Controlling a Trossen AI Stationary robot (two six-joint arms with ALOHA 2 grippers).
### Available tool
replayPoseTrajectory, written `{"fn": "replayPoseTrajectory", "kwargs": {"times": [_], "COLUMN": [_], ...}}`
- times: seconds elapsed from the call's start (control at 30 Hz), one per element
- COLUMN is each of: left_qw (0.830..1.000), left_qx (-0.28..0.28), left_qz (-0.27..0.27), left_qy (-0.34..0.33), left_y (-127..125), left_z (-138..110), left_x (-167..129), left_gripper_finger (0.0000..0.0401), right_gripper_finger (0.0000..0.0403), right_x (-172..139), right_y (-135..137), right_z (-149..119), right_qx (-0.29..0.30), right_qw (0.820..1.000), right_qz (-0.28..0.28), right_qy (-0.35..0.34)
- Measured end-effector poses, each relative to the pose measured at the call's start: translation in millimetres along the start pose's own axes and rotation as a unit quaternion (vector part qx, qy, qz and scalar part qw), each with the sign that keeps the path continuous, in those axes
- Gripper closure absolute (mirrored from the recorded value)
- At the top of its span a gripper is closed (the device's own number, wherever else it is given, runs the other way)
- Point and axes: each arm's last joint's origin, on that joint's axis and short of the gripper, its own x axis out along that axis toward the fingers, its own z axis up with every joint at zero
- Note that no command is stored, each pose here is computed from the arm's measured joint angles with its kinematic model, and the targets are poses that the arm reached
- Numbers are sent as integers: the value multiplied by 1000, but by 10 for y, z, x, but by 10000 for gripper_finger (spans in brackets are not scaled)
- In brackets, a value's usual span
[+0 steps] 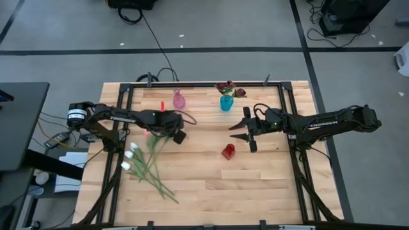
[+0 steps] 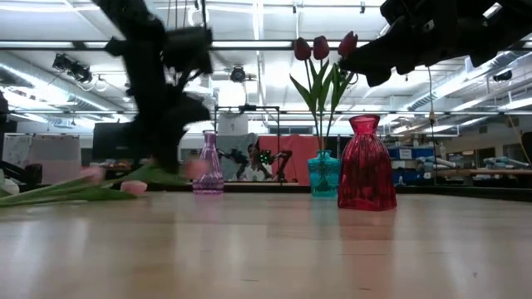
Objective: Sort flowers into vase by color
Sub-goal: Put the right pink tulip into the purple vase
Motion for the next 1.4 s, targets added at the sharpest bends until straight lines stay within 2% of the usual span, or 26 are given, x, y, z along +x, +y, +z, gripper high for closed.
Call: {"fn": "replayPoseTrajectory", "kwargs": {"times": [0.13, 0.23, 0.3, 0.47, 0.57, 0.77, 0.93, 1.2, 1.4], "left_qw": [994, 985, 975, 934, 906, 835, 799, 779, 762], "left_qx": [59, 78, 81, 82, 82, 96, 92, 86, 77], "left_qz": [-8, -7, -33, -95, -73, -40, -9, -1, -22], "left_qy": [-90, -154, -206, -336, -409, -541, -594, -621, -642], "left_y": [-193, -190, -160, -21, 77, 183, 301, 573, 686], "left_z": [252, 383, 470, 611, 653, 830, 999, 1185, 1256], "left_x": [-282, -511, -682, -1184, -1418, -1738, -1809, -1824, -1863], "left_gripper_finger": [390, 390, 391, 391, 391, 390, 391, 391, 391], "right_gripper_finger": [253, 253, 253, 253, 253, 253, 253, 253, 253], "right_x": [-1, -1, -2, -2, -1, -1, 0, 0, 0], "right_y": [-1, 0, 0, -2, -2, 0, 1, 1, 1], "right_z": [1, -2, -6, -6, -6, -6, -9, -9, -9], "right_qx": [3, 8, 8, 8, 9, 9, 9, 4, 3], "right_qw": [1000, 1000, 1000, 1000, 1000, 1000, 1000, 1000, 1000], "right_qz": [0, 0, 0, 0, 0, 0, 2, 2, 2], "right_qy": [0, 1, 3, 3, 3, 3, 5, 4, 4]}}
